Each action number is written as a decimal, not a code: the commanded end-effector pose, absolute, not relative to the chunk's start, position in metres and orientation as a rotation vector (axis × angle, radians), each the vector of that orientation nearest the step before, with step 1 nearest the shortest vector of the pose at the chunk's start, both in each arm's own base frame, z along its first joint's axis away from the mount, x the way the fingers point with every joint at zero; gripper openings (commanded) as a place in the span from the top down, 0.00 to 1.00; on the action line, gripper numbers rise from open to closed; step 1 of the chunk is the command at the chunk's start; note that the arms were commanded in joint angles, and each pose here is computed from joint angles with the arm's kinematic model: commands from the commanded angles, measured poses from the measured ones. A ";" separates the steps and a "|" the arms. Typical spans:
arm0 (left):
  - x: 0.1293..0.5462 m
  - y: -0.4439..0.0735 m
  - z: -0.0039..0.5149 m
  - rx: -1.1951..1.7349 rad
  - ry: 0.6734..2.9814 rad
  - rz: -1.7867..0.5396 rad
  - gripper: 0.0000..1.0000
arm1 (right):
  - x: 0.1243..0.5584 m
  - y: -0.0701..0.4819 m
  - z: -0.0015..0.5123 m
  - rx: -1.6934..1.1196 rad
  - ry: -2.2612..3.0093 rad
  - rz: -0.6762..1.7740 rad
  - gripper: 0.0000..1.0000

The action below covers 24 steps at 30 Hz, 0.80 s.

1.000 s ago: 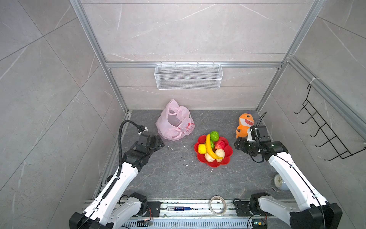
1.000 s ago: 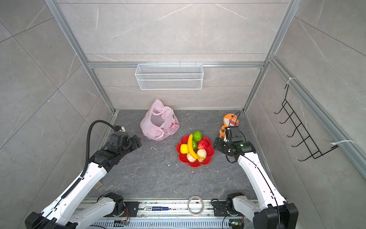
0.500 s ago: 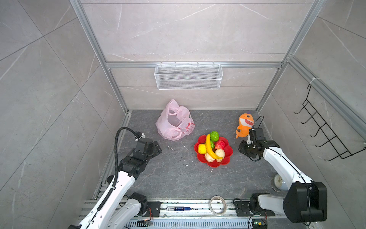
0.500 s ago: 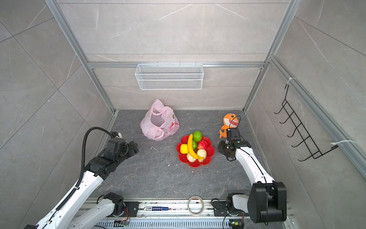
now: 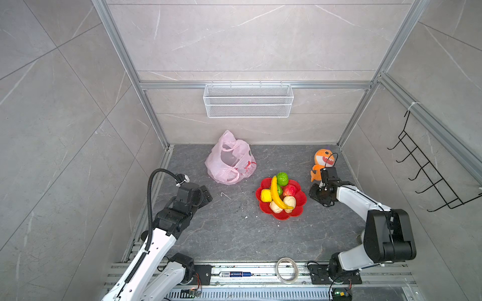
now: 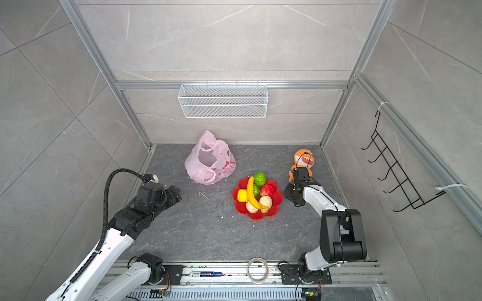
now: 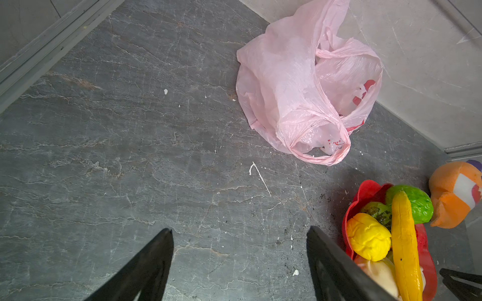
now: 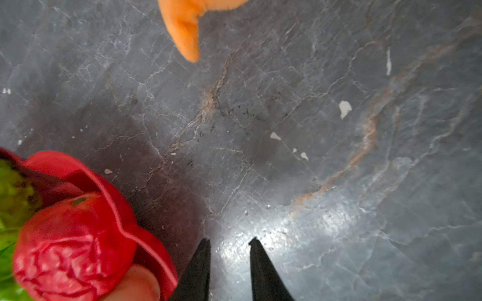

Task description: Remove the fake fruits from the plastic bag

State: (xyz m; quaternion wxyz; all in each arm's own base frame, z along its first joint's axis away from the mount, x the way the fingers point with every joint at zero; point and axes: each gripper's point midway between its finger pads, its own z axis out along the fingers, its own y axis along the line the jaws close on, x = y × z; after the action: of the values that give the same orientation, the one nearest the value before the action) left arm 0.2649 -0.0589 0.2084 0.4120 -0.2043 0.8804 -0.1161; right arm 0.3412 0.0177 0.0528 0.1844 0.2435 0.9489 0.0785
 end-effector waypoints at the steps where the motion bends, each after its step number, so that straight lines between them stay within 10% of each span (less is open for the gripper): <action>1: 0.261 -0.055 0.213 -0.531 2.194 -0.284 0.18 | 0.360 0.018 0.053 0.714 2.638 0.244 0.70; 24: 0.250 -0.046 0.204 -0.560 2.189 -0.265 0.18 | 0.371 0.067 0.028 0.606 2.721 0.324 0.69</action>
State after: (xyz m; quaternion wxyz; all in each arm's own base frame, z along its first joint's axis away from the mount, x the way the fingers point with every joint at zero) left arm 0.2501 -0.0483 0.1989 0.4097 -0.2173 0.8798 -0.1045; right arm 0.3652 0.0559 0.0291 0.1701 0.2163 0.9556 0.1056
